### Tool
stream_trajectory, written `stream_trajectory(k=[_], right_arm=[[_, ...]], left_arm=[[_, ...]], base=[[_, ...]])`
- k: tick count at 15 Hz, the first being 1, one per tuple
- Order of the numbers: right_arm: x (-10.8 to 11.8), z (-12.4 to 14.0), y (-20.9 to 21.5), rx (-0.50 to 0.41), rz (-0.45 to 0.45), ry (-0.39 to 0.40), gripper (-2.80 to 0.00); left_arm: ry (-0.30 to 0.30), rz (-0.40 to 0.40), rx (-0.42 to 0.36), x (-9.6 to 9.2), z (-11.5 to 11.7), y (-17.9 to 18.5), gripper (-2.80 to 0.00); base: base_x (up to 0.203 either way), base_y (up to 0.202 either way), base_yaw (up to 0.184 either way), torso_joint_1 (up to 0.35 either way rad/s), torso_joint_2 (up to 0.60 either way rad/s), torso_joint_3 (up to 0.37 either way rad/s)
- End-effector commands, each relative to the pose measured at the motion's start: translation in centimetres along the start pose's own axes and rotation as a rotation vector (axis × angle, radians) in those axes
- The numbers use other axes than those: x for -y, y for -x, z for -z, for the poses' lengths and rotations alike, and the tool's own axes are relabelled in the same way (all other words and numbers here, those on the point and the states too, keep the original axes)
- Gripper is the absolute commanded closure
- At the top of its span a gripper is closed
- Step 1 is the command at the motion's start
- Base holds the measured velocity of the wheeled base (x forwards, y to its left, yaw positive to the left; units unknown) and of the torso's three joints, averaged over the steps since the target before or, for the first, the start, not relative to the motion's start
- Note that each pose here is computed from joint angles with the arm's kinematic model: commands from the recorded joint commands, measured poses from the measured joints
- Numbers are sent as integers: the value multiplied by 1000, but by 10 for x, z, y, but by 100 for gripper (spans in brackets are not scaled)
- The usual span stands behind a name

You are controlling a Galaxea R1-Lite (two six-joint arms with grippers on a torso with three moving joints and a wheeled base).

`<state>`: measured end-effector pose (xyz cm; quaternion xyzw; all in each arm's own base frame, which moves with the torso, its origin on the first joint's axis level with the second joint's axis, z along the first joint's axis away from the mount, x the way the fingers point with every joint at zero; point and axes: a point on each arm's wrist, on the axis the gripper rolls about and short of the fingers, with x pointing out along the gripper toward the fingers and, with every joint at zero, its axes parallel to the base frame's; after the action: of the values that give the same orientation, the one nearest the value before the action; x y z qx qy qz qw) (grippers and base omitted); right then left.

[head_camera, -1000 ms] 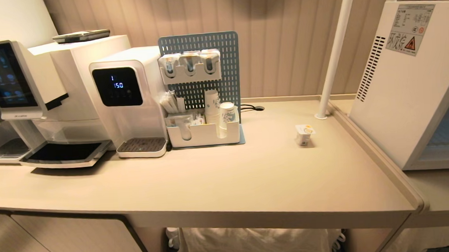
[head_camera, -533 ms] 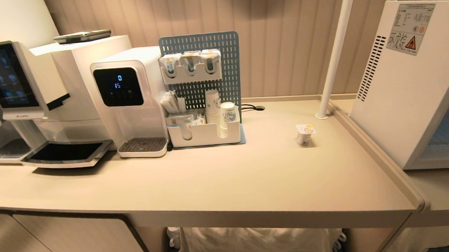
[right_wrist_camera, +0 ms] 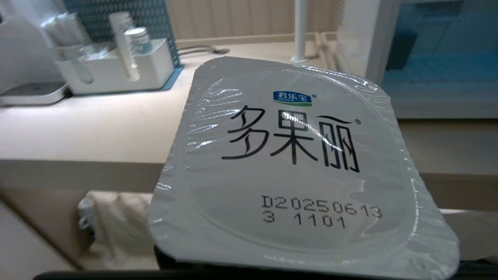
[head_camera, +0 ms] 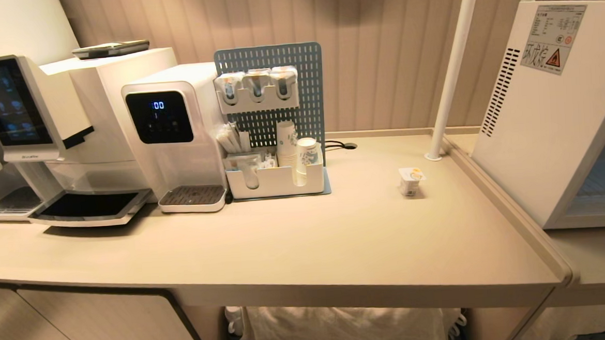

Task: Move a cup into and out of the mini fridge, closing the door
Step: Place the yoghurt on the table

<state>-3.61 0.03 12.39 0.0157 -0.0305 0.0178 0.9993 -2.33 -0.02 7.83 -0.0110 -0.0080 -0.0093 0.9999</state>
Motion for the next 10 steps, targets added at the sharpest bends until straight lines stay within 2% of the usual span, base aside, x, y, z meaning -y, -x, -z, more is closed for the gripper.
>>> stream_trajectory(k=[1,3,6,8,10], right_arm=[[-2,-28,-12,-149,-66,-19,0],[-4,-38,-31,-303,-139,-37,0],[-5,-40,-75,-583,-244,-22,0],[-6,-30,-113,-763,-298,-10,0],[-7,-13,-152,-882,-339,-8,0]], left_arm=[[1,0,1,0,0,0,0],[1,1,1,0,0,0,0],[1,0,0,0,0,0,0],[1,0,2,0,0,0,0],[1,0,1,0,0,0,0]], base=[[0,0,0,0,0,0],[0,0,0,0,0,0],[0,0,0,0,0,0],[0,0,0,0,0,0],[0,0,0,0,0,0]])
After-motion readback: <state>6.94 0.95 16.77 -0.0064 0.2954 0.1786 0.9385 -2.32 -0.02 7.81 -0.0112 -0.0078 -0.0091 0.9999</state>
